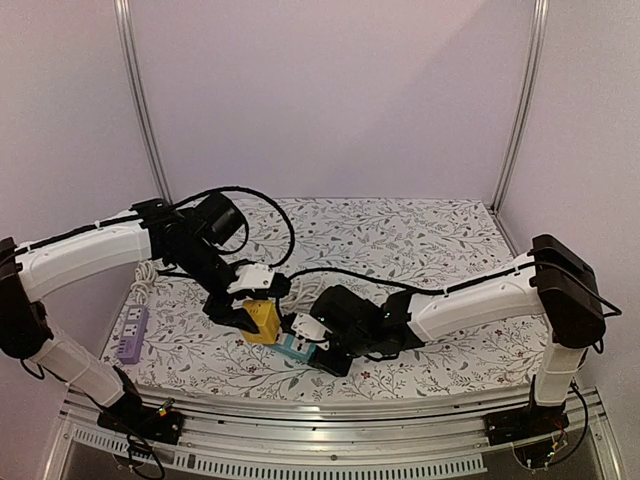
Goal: Insert the plug
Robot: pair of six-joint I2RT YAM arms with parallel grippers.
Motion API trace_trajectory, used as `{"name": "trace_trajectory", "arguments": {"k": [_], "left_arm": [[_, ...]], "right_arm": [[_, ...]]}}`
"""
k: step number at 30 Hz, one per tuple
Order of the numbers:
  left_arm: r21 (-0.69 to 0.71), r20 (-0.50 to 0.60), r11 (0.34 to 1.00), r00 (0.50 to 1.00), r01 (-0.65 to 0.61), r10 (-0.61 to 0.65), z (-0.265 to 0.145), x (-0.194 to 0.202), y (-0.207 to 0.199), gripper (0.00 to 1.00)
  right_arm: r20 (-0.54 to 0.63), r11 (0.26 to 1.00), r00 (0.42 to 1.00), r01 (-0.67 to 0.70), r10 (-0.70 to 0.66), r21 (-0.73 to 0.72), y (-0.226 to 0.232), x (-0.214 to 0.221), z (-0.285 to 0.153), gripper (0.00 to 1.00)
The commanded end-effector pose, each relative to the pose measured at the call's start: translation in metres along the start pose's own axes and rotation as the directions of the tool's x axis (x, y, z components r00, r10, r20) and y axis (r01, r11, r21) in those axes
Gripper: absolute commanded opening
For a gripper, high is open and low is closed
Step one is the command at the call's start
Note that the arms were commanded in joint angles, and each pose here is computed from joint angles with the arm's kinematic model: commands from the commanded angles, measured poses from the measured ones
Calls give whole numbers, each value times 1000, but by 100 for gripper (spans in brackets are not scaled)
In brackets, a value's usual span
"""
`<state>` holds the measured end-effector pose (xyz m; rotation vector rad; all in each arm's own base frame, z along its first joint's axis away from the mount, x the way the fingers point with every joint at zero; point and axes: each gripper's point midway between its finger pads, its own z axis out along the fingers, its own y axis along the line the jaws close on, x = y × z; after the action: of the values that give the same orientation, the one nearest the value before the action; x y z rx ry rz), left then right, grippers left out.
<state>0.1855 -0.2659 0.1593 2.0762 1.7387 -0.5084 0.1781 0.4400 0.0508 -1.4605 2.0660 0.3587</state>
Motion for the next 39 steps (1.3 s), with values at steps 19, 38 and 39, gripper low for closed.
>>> {"name": "trace_trajectory", "arguments": {"k": [19,38,39], "left_arm": [[70,87,997,996,-23,17,44,-10,3,0],[52,-12,993,994,-110,111,69,1,13,0],[51,-15,992,993,-115,116,70,1,14,0]], "right_arm": [[-98,999,994,-43,44,10,1,9,-8,75],[-45,967,968,-241,245,89,-15,22,-46,78],[-43,965,967,-246,251,90,-15,21,-47,78]]}}
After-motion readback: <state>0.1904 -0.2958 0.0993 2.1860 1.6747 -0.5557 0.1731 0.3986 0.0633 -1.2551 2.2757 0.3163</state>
